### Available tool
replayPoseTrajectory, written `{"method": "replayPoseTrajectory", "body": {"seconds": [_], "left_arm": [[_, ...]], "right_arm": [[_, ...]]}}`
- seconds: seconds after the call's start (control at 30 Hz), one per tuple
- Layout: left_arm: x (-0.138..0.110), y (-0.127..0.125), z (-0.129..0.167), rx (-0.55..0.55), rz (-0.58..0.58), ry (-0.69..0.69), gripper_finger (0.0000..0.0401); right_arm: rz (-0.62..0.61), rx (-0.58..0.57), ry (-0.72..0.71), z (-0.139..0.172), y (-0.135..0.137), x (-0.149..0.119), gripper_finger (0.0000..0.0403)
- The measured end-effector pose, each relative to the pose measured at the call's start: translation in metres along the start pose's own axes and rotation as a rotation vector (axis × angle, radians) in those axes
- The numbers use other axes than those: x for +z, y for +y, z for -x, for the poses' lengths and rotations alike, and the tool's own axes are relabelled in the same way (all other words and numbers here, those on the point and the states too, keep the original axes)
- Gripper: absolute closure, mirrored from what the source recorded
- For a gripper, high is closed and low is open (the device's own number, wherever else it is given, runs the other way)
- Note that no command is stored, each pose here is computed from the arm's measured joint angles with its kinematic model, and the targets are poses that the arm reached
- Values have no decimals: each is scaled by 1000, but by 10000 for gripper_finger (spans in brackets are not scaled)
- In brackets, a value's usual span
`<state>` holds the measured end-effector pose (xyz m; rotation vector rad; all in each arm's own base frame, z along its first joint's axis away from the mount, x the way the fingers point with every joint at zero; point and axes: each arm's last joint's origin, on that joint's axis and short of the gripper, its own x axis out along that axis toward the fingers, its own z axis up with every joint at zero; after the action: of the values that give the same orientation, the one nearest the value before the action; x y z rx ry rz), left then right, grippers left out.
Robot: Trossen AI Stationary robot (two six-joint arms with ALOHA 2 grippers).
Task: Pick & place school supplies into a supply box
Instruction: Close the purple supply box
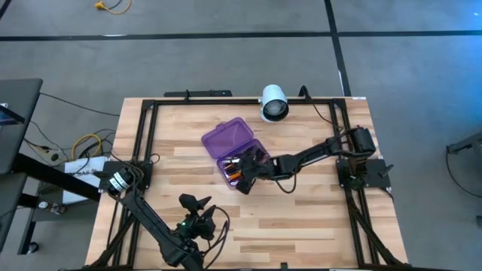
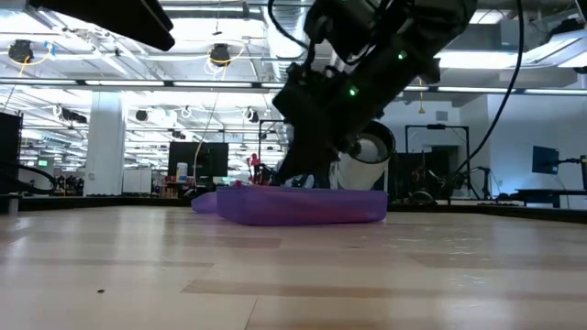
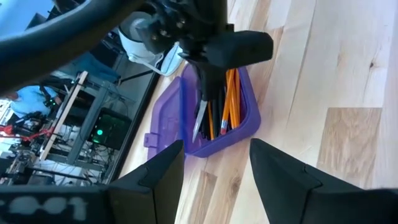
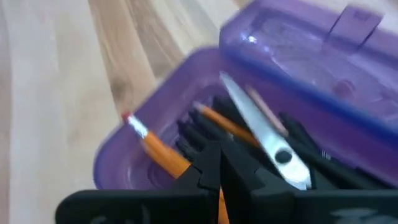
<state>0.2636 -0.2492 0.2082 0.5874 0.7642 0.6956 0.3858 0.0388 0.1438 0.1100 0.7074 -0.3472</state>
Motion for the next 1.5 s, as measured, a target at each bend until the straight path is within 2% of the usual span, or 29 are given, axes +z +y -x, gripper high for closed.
{"method": "replayPoseTrajectory", "body": {"seconds": [0.17, 0.5, 0.97, 1.07, 1.33, 1.5], "left_arm": [[0, 0, 0, 5, -5, -8, 225], [0, 0, 0, 4, -4, -7, 225], [1, 2, -2, 16, -15, -4, 225], [2, 3, -5, 21, -19, 2, 225], [5, 5, -12, 33, -40, 19, 225], [6, 6, -17, 41, -44, 29, 225]], "right_arm": [[2, 20, 31, -6, 1, -7, 403], [61, 136, 62, 1, 23, -15, 403], [184, 148, 197, 19, 43, -37, 403], [201, 128, 183, 24, 39, -31, 403], [187, 39, 195, 49, 7, -5, 403], [202, 29, 82, 56, 2, 11, 403]]}}
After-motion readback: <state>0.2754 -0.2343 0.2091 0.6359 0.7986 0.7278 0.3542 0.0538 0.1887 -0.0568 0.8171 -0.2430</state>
